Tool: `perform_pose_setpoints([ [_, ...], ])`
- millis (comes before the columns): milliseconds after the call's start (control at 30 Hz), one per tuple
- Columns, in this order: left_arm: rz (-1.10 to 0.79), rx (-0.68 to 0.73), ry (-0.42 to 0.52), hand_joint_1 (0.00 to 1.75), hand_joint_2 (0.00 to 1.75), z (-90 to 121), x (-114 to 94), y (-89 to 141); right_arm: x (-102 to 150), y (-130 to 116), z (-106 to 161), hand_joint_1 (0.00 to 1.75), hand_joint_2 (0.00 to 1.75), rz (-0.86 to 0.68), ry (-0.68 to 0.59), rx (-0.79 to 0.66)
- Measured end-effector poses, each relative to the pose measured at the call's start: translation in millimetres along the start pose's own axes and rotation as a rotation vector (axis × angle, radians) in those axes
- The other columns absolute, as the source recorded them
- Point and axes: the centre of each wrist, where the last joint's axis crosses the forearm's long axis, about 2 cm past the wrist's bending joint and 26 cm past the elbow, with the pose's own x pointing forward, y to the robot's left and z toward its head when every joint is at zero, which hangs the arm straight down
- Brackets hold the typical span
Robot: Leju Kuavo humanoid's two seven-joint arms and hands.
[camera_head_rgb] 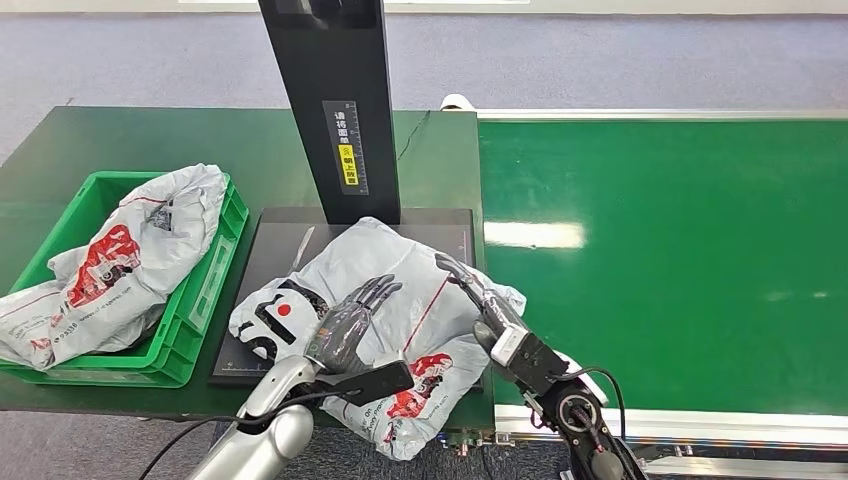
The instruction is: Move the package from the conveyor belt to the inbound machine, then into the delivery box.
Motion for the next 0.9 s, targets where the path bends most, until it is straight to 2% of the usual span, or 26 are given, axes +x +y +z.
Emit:
perform_pose_setpoints([
  [500,-0.054,-0.089,0.026,0.02,1.75,-10.1,-3.4,2.2,1.6,0.4,1.5,0.0,0.0,-0.002,-0.005,-0.018],
  [533,-0.053,-0.095,0.025,0.11,1.75,-10.9,-3.9,2.7,1.7,0.2,1.7,0.0,0.0,-0.002,-0.005,-0.02],
  [667,-0.014,-0.126,0.007,1.53,1.75,-13.1,-6.3,3.2,1.4,-0.1,2.6,0.0,0.0,-0.001,-0.003,-0.023],
  [767,0.018,-0.137,-0.006,1.74,1.75,-13.3,-8.4,2.1,1.2,-0.8,3.1,0.0,0.0,0.0,-0.002,-0.027],
  [900,0.033,-0.131,-0.014,1.69,1.75,-14.3,-9.7,3.1,1.0,-1.1,3.4,0.0,0.0,0.0,0.0,-0.03],
])
